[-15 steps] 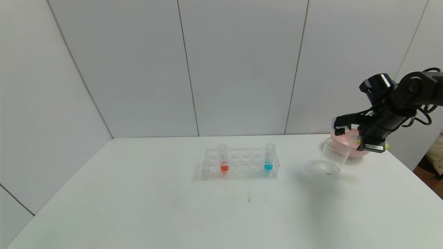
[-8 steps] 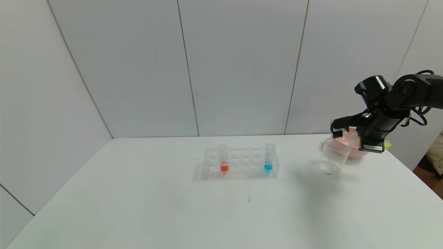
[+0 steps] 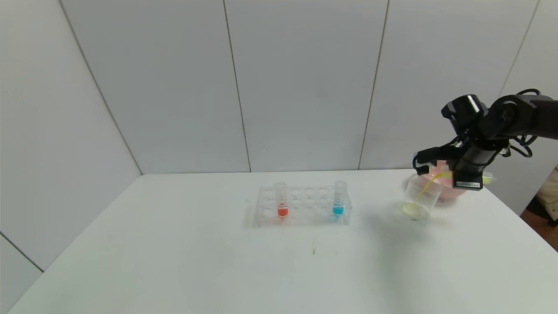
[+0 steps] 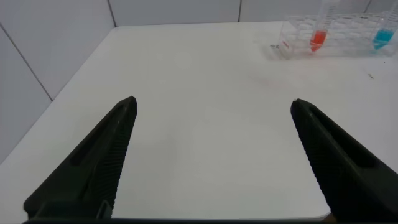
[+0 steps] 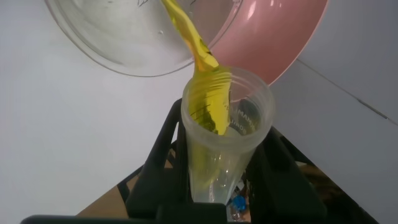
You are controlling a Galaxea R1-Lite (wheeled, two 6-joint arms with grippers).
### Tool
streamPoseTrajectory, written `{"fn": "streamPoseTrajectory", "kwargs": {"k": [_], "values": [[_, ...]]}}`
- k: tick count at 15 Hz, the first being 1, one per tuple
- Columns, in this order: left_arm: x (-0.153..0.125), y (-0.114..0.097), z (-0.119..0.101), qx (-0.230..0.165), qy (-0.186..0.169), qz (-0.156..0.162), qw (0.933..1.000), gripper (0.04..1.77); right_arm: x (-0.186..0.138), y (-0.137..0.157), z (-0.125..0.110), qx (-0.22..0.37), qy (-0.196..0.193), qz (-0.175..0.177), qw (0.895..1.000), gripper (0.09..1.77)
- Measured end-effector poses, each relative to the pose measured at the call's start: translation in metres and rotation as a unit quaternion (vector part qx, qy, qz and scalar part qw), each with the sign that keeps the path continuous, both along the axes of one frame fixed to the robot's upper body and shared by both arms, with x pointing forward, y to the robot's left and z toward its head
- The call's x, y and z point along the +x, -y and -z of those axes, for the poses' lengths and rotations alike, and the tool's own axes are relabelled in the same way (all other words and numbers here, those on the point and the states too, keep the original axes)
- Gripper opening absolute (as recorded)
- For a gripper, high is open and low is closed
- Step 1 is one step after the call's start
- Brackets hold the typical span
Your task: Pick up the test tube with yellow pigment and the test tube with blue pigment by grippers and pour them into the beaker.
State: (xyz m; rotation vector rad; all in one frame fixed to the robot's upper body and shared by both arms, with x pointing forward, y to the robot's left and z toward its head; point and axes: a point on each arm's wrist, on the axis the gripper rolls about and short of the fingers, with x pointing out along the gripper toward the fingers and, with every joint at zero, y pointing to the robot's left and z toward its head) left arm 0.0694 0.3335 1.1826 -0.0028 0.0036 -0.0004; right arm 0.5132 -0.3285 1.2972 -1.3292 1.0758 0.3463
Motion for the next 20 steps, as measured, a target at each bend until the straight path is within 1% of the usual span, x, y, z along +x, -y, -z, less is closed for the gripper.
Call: {"fn": "streamPoseTrajectory", "kwargs": {"k": [4,7,10,13,18,20], "values": [[0.0,0.0,0.0,0.0,0.0,0.0,1.0,1.76,0.0,-0.001,0.0,-0.007,0.0,-0.001,1.0,0.58],[0.0,0.0,0.0,0.0,0.0,0.0,1.0,1.76,0.0,-0.002,-0.001,-0.032,0.0,0.004,0.999,0.58],[0.0,0.0,0.0,0.0,0.0,0.0,1.0,1.76,0.0,-0.005,-0.003,-0.041,0.002,0.001,0.999,0.58],[0.0,0.0,0.0,0.0,0.0,0.0,1.0,1.76,-0.002,-0.007,-0.005,-0.089,-0.001,0.012,0.996,0.58],[0.0,0.0,0.0,0.0,0.0,0.0,1.0,1.76,-0.001,-0.015,-0.007,-0.105,0.005,0.004,0.994,0.58],[0.0,0.0,0.0,0.0,0.0,0.0,1.0,1.76,-0.002,-0.018,-0.009,-0.133,0.007,0.008,0.991,0.58]]}}
